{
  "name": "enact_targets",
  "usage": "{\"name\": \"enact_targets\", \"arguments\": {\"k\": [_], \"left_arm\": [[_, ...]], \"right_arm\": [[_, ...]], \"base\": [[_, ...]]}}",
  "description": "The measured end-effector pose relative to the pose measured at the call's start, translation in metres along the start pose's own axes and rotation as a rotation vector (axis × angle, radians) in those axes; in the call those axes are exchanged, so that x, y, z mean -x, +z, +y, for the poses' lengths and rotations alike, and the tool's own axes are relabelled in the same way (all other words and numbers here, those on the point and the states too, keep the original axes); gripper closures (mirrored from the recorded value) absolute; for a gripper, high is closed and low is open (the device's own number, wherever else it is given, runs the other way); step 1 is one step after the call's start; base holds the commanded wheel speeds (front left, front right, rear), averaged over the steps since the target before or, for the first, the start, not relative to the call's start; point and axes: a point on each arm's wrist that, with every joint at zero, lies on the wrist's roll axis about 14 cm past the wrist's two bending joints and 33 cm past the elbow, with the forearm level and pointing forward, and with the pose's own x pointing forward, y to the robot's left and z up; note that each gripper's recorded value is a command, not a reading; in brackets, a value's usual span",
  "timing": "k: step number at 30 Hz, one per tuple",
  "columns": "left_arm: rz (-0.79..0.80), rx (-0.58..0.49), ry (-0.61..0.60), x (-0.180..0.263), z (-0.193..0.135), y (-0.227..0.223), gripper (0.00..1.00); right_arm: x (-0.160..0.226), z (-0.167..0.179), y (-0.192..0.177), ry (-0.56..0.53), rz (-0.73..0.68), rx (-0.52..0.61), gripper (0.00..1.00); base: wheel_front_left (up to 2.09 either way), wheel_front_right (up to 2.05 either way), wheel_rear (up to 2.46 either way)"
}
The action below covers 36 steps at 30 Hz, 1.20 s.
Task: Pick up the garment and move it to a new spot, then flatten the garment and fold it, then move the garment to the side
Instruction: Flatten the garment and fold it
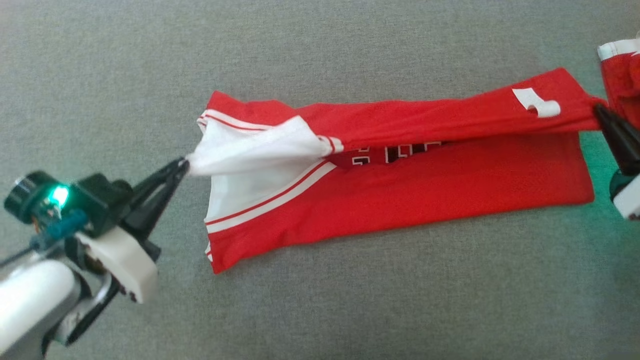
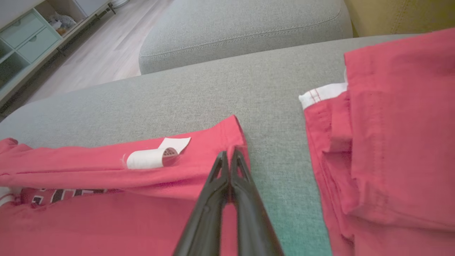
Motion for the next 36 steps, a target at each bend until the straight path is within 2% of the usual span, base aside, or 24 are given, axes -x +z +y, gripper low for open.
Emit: {"name": "enact_targets", "arguments": {"k": [10,11,12,13,14,15,16,17,23,29,36], "left_arm": [[0.035,0.088,-0.013,-0.002,-0.028,-0.031,1.0],[0.03,0.104,-0.012,-0.003,-0.032,-0.034,0.89],[0.025,0.127,-0.014,-0.005,-0.036,-0.036,0.66],[0.018,0.15,-0.009,-0.006,-0.039,-0.037,0.53],[0.012,0.169,-0.005,-0.007,-0.042,-0.039,0.53],[0.005,0.183,0.002,-0.008,-0.044,-0.041,0.42],[-0.004,0.197,0.009,-0.009,-0.046,-0.042,0.0],[-0.018,0.21,0.027,-0.01,-0.045,-0.042,0.0],[-0.157,0.267,0.187,-0.013,-0.027,-0.023,0.0],[-0.275,0.398,0.361,-0.004,-0.014,-0.003,0.0],[-0.382,0.336,0.546,0.026,0.0,0.004,0.0]], "right_arm": [[0.006,0.003,-0.028,-0.019,0.037,-0.027,1.0],[0.006,0.003,-0.029,-0.022,0.039,-0.031,1.0],[0.007,0.003,-0.03,-0.026,0.037,-0.038,0.98],[0.008,0.003,-0.032,-0.03,0.039,-0.041,0.7],[0.008,0.004,-0.033,-0.034,0.035,-0.044,0.7],[0.01,0.004,-0.035,-0.037,0.034,-0.043,0.57],[0.011,0.004,-0.036,-0.043,0.032,-0.044,0.05],[0.012,0.003,-0.037,-0.051,0.026,-0.048,0.0],[0.024,0.001,-0.025,-0.097,-0.094,-0.039,0.0],[0.046,-0.002,-0.025,-0.17,-0.218,-0.049,0.0],[0.045,0.008,-0.03,-0.207,-0.251,-0.076,0.0]], "base": [[0.0,0.0,0.0],[0.0,0.0,0.0],[0.0,0.0,0.0],[0.0,0.0,0.0],[0.0,0.0,0.0],[0.0,0.0,0.0],[0.0,0.0,0.0],[0.0,0.0,0.0],[0.0,0.0,0.0],[0.0,0.0,0.0],[0.0,0.0,0.0]]}}
